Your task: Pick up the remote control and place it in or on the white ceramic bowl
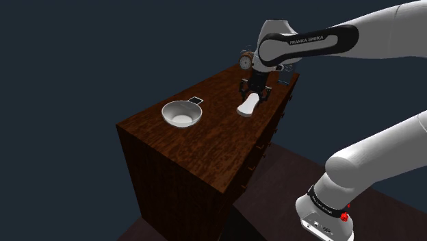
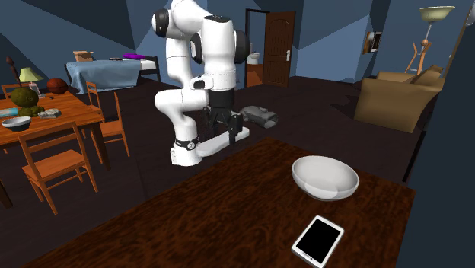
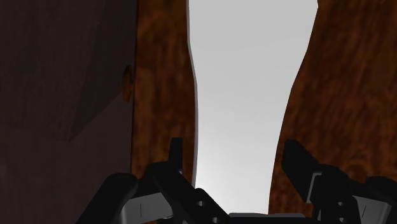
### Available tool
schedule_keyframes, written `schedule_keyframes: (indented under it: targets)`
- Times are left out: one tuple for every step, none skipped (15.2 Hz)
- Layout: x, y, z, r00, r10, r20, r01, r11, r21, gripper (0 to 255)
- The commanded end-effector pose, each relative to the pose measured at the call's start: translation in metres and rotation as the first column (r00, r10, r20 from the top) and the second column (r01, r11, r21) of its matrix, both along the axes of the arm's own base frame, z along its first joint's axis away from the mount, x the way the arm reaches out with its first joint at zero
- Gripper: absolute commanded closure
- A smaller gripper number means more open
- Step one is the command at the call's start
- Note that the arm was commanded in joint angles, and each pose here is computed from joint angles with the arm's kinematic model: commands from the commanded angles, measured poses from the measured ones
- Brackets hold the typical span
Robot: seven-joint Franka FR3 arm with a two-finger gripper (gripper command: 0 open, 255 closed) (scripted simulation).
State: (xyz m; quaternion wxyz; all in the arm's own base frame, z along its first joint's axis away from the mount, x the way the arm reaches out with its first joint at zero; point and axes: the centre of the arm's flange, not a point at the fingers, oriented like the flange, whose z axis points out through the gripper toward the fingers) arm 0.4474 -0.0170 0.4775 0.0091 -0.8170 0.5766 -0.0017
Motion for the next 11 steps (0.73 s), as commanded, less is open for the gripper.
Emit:
schedule_keyframes:
  targets:
    - [0.018, 0.020, 0.001, 1.000, 0.000, 0.000, 0.000, 1.000, 0.001, 255]
    - [0.027, 0.030, 0.002, 1.000, 0.000, 0.000, 0.000, 1.000, 0.001, 255]
    - [0.036, 0.039, 0.002, 1.000, 0.000, 0.000, 0.000, 1.000, 0.001, 255]
    - [0.045, 0.049, 0.002, 1.000, 0.000, 0.000, 0.000, 1.000, 0.001, 255]
    - [0.054, 0.059, 0.003, 1.000, 0.000, 0.000, 0.000, 1.000, 0.001, 255]
    - [0.063, 0.068, 0.003, 1.000, 0.000, 0.000, 0.000, 1.000, 0.001, 255]
    - [0.072, 0.078, 0.003, 1.000, 0.000, 0.000, 0.000, 1.000, 0.001, 255]
    - [0.081, 0.088, 0.004, 1.000, 0.000, 0.000, 0.000, 1.000, 0.001, 255]
    - [0.090, 0.098, 0.004, 1.000, 0.000, 0.000, 0.000, 1.000, 0.001, 255]
    - [0.099, 0.107, 0.004, 1.000, 0.000, 0.000, 0.000, 1.000, 0.001, 255]
    - [0.108, 0.117, 0.005, 1.000, 0.000, 0.000, 0.000, 1.000, 0.001, 255]
